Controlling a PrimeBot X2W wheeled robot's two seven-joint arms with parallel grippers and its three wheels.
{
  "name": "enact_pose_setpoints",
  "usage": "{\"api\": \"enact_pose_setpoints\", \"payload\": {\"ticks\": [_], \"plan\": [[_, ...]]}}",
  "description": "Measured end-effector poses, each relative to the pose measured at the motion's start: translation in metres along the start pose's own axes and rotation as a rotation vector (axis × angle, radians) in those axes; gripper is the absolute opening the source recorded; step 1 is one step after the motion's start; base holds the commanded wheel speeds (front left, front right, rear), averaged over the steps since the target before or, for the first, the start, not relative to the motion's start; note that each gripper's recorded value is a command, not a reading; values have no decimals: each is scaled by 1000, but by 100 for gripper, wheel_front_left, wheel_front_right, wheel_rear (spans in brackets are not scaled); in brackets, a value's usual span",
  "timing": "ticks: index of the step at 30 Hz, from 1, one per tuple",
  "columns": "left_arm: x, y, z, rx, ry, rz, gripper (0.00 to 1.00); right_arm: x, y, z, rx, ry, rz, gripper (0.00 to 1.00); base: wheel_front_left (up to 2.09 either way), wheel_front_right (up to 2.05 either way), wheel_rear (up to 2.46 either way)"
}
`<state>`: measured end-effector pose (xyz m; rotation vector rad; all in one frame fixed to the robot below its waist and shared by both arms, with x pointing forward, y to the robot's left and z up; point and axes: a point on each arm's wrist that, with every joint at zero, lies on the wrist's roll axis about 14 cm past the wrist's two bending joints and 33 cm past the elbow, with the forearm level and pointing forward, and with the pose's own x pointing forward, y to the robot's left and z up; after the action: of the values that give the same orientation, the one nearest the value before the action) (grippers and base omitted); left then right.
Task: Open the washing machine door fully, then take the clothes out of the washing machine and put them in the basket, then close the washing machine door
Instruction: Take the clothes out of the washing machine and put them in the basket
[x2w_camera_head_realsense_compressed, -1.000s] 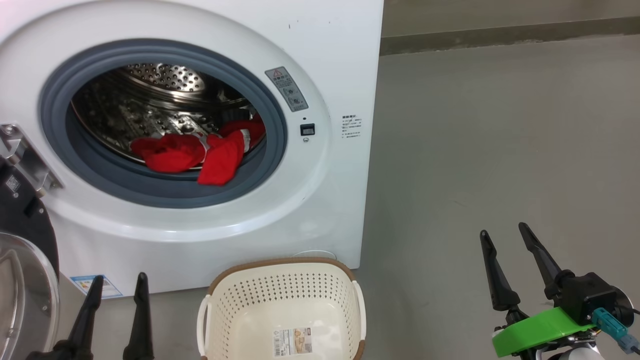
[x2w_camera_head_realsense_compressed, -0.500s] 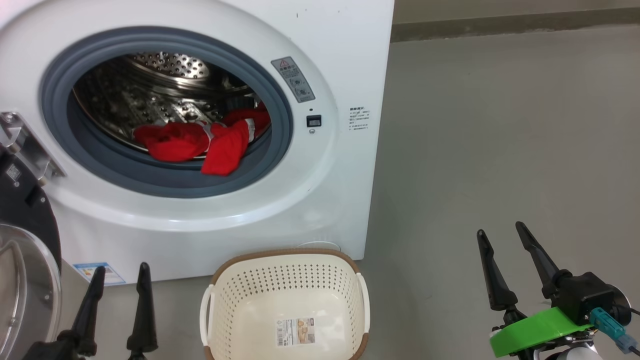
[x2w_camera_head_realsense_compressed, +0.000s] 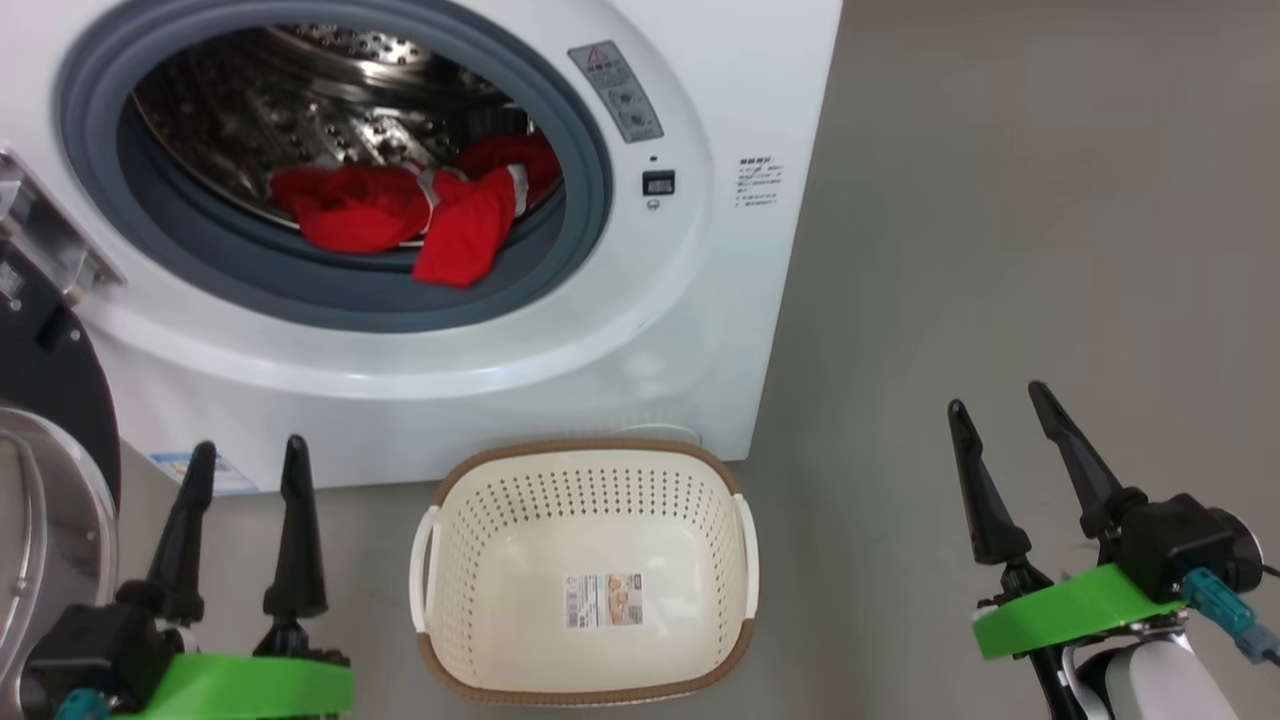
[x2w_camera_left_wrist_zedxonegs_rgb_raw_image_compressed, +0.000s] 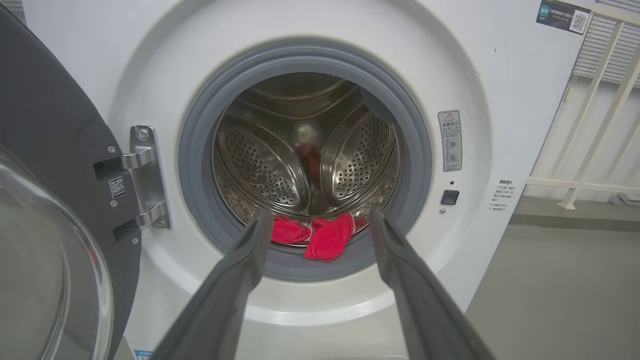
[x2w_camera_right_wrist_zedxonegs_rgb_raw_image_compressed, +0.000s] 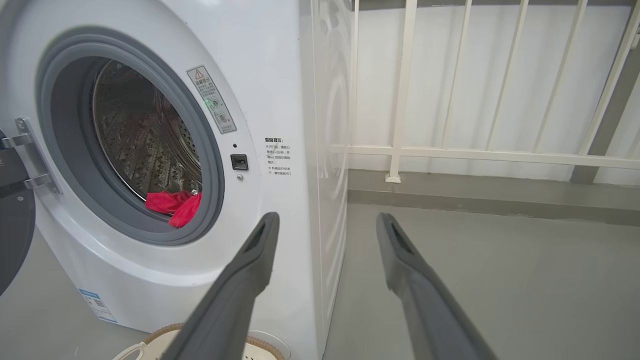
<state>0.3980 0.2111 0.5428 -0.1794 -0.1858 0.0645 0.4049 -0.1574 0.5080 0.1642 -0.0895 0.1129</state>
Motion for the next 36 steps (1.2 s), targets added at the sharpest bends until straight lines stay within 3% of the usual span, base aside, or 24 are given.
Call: {"api": "enact_pose_setpoints", "payload": {"ticks": [26, 36], "plan": [[114, -10, -42, -50, -2, -12, 100, 65, 3, -59, -3, 89, 42, 100, 0, 0, 0], [152, -18, -68, -104, 30, -24, 100, 70, -4, -85, -2, 140, 29, 100, 0, 0, 0]]}}
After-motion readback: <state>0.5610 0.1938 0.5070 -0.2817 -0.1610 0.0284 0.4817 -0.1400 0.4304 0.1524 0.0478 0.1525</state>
